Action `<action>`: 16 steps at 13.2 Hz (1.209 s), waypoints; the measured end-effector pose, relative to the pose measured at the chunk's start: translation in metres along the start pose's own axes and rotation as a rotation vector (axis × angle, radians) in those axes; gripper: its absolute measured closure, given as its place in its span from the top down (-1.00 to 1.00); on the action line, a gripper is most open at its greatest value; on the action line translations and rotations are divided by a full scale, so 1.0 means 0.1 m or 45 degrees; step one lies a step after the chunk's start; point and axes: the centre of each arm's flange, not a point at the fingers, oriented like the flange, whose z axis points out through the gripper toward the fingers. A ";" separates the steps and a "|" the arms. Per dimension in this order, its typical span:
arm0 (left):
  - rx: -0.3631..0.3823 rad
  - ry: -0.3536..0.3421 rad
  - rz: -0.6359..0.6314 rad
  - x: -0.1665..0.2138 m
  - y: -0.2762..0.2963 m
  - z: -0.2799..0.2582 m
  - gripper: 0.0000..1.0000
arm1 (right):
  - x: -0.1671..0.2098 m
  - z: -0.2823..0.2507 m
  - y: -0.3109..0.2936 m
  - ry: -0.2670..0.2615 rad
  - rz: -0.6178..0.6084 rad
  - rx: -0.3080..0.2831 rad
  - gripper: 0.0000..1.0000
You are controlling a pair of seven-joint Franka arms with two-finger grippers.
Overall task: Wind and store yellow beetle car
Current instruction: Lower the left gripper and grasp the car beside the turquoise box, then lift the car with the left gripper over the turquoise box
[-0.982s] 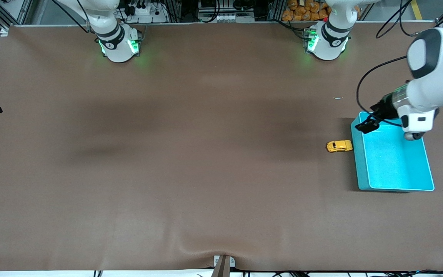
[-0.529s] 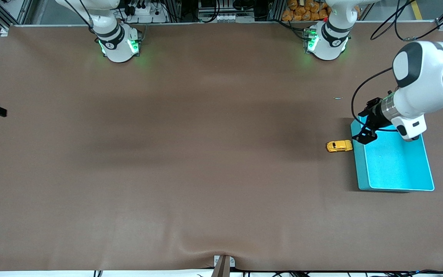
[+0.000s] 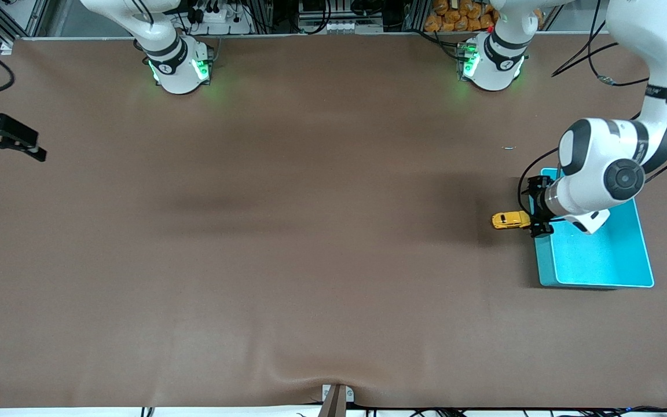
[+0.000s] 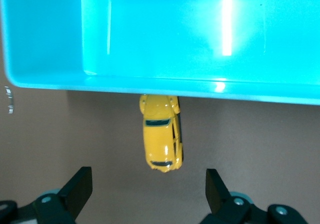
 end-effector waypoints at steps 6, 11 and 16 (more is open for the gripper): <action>-0.030 0.010 -0.003 -0.01 0.01 0.32 1.00 | -0.16 0.10 -0.04 -0.018 -0.012 0.001 1.00; -0.083 0.052 -0.059 -0.05 -0.14 0.66 1.00 | -0.20 -0.21 -0.06 0.030 -0.026 -0.006 1.00; -0.091 0.049 -0.075 -0.07 -0.12 0.80 1.00 | -0.20 -0.23 -0.08 0.026 0.025 -0.055 1.00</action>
